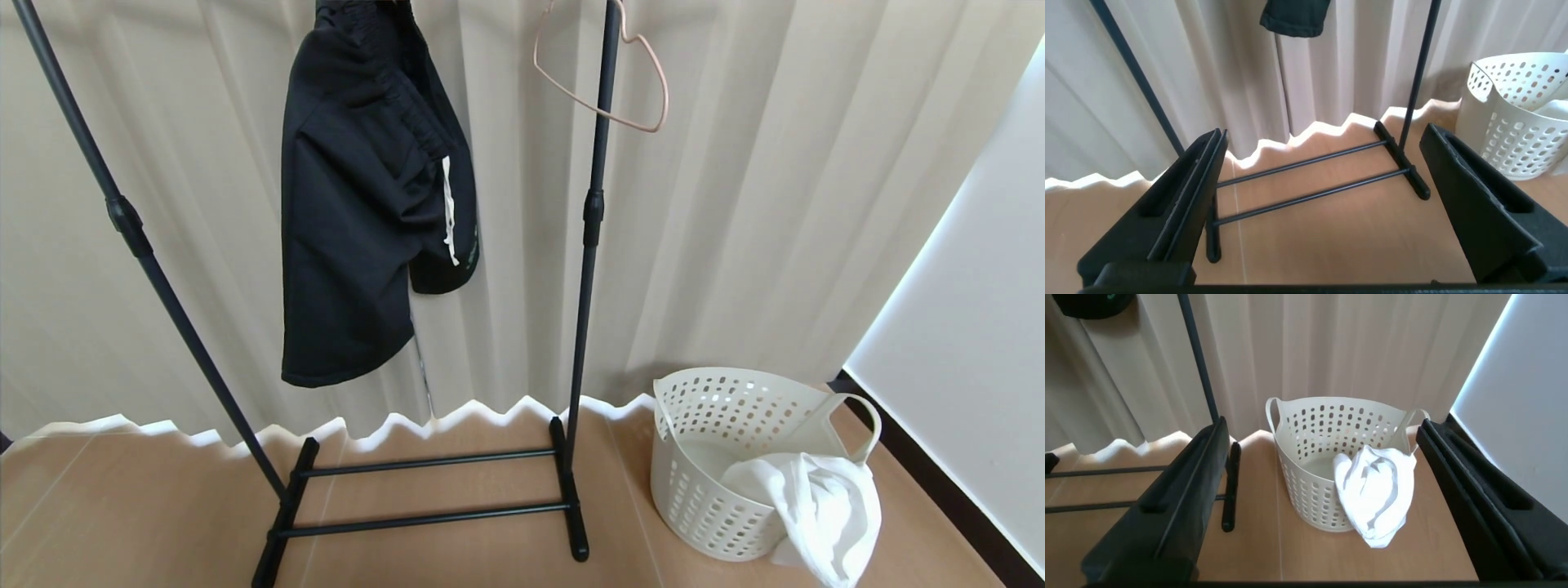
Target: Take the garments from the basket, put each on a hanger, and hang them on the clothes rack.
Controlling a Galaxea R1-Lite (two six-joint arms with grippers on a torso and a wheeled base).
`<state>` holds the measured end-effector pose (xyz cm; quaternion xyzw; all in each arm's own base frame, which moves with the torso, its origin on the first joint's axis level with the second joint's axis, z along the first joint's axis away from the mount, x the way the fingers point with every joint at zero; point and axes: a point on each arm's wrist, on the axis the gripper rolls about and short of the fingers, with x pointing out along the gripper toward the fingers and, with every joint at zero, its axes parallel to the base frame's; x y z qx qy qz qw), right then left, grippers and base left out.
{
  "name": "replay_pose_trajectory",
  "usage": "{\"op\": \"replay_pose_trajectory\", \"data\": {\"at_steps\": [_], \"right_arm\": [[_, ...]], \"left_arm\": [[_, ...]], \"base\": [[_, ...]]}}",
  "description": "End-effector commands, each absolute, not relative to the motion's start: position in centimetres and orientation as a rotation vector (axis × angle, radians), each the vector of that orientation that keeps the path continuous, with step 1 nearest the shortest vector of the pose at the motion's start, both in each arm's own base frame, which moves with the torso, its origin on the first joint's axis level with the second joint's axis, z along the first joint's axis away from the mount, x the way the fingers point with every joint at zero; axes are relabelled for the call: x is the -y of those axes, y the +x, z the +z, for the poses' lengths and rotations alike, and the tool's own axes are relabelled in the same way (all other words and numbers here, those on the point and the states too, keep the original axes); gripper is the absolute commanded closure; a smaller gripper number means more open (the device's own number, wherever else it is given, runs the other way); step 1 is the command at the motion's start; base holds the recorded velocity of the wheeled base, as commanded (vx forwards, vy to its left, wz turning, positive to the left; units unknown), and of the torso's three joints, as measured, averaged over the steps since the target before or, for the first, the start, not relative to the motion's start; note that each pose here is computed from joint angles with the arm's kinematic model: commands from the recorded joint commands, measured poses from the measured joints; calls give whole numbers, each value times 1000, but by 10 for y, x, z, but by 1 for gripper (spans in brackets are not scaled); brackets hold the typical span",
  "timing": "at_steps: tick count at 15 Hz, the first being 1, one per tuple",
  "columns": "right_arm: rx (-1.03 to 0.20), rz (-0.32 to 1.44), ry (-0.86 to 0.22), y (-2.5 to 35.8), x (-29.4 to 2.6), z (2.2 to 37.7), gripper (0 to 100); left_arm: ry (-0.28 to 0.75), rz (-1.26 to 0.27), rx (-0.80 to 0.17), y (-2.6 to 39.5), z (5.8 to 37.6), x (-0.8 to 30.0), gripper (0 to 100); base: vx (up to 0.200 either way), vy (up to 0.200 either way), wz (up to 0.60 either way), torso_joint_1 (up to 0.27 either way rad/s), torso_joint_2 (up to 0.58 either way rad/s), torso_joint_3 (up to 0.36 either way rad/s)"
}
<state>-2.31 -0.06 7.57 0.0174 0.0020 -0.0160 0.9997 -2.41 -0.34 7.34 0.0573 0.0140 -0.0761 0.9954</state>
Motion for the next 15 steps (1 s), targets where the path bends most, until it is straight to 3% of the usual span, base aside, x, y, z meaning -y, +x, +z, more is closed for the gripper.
{"op": "replay_pose_trajectory", "data": {"at_steps": [1,9,12,15], "right_arm": [[-4,-32,35,-23,1,76,0],[-4,-32,34,-23,1,76,0],[-4,-32,34,-23,1,76,0],[-4,-32,34,-23,1,76,0]], "left_arm": [[115,-152,-28,-24,74,3,0],[115,-152,-28,-24,74,3,0],[115,-152,-28,-24,74,3,0],[117,-152,-28,-24,74,3,0]], "base": [[0,0,0,12,261,271],[0,0,0,1,36,39],[0,0,-600,-2,1,5],[0,0,0,0,0,0]]}}
